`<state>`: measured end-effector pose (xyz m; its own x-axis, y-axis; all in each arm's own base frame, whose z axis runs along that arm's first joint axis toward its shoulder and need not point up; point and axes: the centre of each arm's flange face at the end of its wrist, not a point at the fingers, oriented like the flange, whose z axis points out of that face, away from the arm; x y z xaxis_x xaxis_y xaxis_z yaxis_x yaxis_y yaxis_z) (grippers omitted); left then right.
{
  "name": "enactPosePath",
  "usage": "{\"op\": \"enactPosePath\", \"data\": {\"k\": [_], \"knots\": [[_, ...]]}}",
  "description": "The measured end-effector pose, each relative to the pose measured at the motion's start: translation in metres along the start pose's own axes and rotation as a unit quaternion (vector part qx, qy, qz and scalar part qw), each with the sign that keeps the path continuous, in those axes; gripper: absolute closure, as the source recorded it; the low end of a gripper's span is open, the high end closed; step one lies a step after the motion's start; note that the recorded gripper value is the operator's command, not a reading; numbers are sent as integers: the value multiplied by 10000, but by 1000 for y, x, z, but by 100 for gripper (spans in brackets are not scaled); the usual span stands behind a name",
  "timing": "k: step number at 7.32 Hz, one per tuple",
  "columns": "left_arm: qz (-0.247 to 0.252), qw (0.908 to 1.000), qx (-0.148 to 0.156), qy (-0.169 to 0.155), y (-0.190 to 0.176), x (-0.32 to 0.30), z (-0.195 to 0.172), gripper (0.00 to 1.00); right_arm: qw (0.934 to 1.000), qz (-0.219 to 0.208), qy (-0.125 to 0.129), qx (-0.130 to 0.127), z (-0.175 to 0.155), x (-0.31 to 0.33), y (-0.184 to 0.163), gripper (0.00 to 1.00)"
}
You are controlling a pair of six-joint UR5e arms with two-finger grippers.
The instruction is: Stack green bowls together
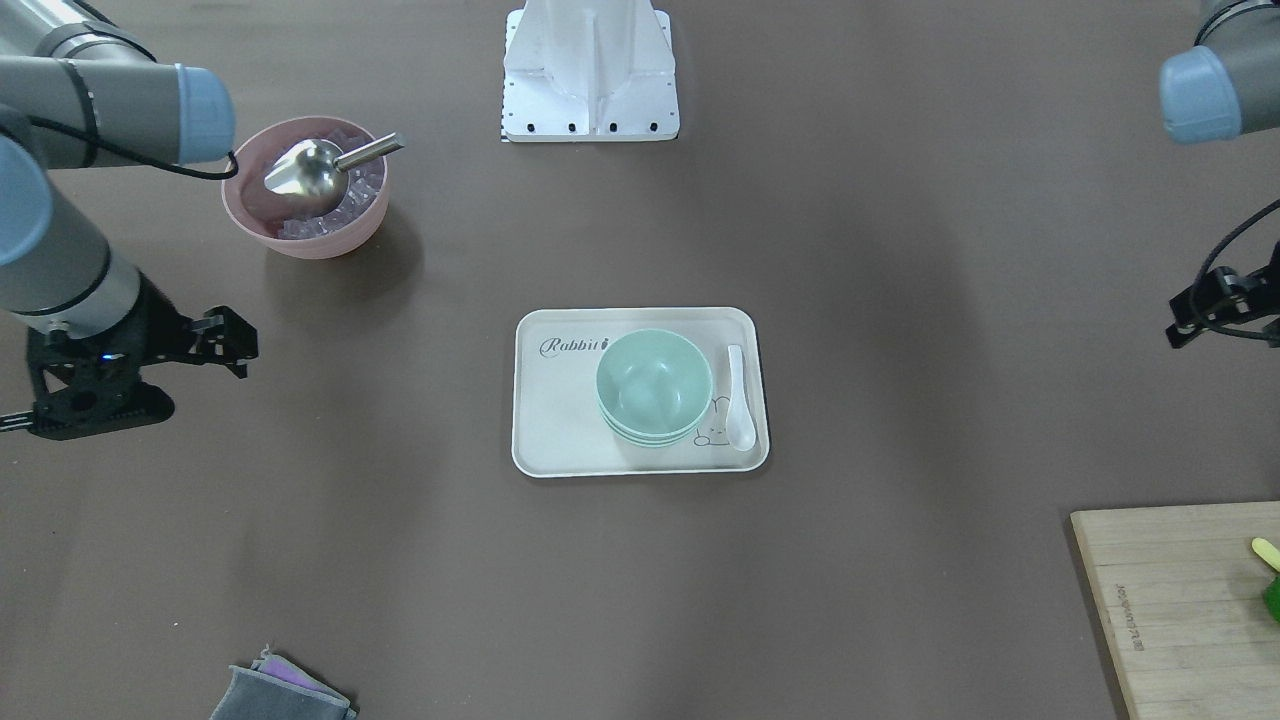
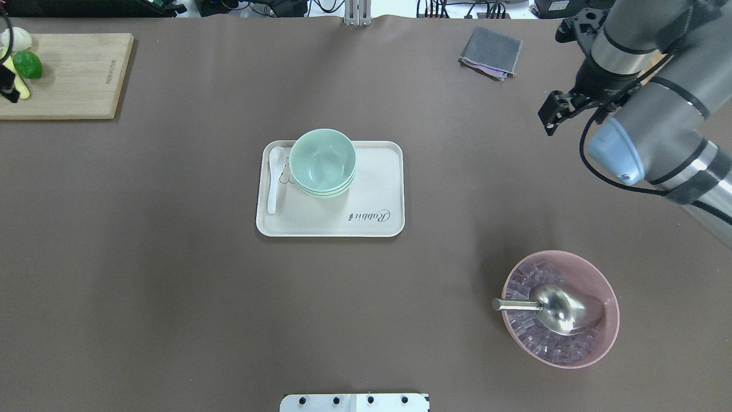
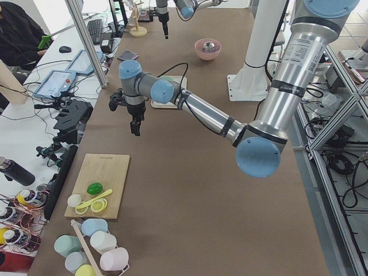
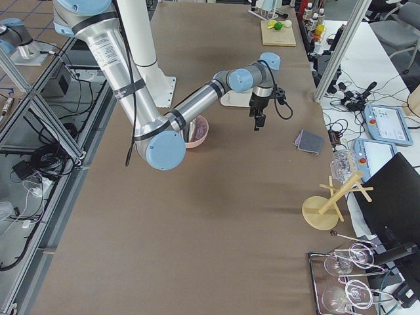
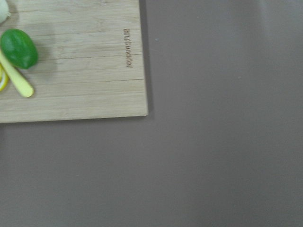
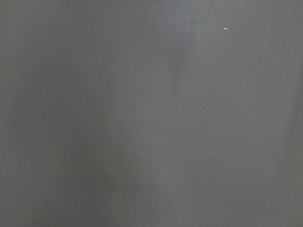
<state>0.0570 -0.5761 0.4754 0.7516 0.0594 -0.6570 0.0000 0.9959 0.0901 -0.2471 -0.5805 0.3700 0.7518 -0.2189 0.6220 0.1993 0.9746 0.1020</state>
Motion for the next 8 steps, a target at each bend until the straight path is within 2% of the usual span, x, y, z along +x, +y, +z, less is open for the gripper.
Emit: {"op": "enactPosePath", "data": {"k": [2,4,6,8], "knots": [[-121,9998,134,31,25,-89,4,2,9999,-135,47,-84,0,97,21,0],[-353,9992,201,58,32,-126,-1,2,9997,-162,84,-158,2,187,56,0],[-577,9980,245,22,42,-154,-5,2,9999,-95,84,-101,13,250,97,0],[-739,9971,201,-6,48,-170,0,2,9999,150,-63,-14,22,294,131,0]]}}
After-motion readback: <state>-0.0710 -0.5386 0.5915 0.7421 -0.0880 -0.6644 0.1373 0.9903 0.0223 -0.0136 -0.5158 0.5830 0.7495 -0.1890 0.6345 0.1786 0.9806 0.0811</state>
